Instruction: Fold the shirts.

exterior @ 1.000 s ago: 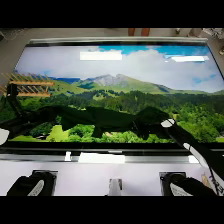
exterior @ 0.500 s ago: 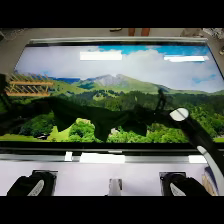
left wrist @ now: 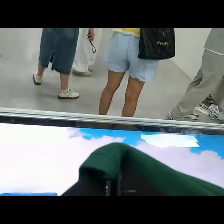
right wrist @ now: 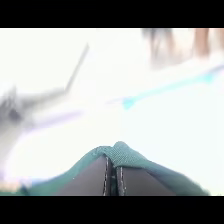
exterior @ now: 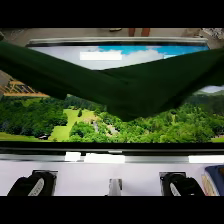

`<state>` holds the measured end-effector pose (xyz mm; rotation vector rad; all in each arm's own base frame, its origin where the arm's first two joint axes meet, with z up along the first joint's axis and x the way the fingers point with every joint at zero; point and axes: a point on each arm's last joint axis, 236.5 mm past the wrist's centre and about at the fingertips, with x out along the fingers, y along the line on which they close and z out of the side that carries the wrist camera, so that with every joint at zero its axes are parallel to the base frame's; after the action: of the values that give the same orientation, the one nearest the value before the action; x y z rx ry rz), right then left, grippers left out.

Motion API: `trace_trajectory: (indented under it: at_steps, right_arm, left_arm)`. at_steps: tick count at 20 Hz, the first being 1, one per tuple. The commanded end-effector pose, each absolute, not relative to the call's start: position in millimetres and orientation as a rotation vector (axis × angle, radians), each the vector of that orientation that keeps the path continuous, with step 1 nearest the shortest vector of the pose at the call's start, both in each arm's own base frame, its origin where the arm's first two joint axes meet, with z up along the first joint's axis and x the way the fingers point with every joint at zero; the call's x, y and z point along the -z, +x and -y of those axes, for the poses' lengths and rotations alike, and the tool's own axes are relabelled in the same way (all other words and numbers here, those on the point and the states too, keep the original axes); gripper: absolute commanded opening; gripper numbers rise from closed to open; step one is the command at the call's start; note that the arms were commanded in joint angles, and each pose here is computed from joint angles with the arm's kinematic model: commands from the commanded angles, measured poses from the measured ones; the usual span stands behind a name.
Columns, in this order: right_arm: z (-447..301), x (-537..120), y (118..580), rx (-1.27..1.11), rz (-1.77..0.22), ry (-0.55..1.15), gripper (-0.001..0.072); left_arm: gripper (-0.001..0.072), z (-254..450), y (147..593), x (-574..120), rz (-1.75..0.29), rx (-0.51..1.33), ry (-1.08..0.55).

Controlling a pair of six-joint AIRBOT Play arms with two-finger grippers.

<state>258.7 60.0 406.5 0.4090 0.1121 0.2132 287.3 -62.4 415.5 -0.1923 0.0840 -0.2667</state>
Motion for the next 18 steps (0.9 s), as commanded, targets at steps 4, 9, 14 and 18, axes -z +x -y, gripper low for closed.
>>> trace_trajectory:
  at_steps: [4, 9, 14, 18]
  right_arm:
    - [-21, -422, 251, -0.061, -0.078, 0.338, 0.0025]
    - [-41, -272, 367, 0.040, -0.542, 0.239, 0.0027]
    - [-94, -128, 480, 0.053, -0.754, 0.473, 0.0028]
    - [-139, -80, 474, -0.126, -0.926, 0.441, 0.0510]
  left_arm:
    - [0.0038, 35, 263, -313, -0.506, 0.153, -0.044]
    - [0.0037, 60, 275, -171, -0.808, 0.224, -0.193]
    - [0.0038, 82, 286, -128, -0.833, 0.265, -0.356]
    - [0.0038, 81, 286, -127, -0.831, 0.265, -0.340]
